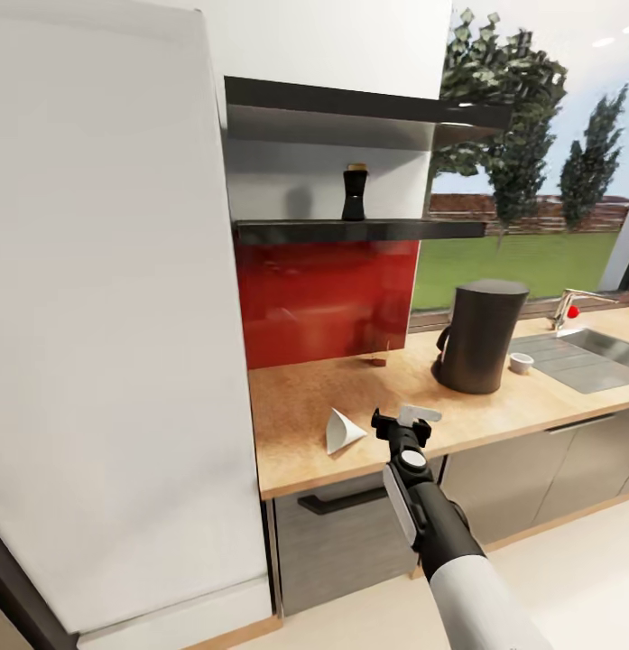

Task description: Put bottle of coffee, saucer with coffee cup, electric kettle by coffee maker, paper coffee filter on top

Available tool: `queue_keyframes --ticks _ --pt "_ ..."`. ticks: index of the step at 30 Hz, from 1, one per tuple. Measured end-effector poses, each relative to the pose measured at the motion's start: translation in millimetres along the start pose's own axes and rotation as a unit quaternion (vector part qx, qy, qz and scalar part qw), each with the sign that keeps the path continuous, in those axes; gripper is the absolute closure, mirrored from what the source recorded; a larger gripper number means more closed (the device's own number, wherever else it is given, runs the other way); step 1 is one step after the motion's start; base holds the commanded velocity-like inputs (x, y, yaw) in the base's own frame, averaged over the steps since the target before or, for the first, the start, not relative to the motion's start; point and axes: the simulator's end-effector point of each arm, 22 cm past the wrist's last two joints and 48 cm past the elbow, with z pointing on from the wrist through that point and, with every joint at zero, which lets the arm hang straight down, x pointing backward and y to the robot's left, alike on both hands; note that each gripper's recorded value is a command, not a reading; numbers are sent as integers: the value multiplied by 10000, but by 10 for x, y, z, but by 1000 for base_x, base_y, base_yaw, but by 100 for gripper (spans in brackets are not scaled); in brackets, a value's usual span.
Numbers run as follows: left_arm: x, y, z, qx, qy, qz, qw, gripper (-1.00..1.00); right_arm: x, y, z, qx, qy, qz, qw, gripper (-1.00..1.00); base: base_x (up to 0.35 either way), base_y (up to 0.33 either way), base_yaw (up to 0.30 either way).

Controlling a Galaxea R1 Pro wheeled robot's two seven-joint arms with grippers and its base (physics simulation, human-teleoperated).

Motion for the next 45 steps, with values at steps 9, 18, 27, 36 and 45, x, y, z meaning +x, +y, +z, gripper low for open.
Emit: queue_keyframes --ticks 9,18,27,36,45 --pt "1 -28 -2 17 2 -4 10000 -100 19 0 2 0 24 -8 10000 -100 99 200 0" --pt "0 -31 -2 22 -7 -1 10000 -100 17 0 3 1 20 -8 10000 -100 56 161 0" --pt "-2 -36 -2 29 -13 13 10000 -100 19 -4 5 6 20 -7 10000 -100 2 5 0" --pt "1 -31 -2 23 -6 13 10000 -100 264 5 17 -2 266 -96 9996 -100 0 0 0" --pt "1 -33 -2 27 -5 4 10000 -100 362 10 18 -13 364 -132 9992 -100 10 8 0"
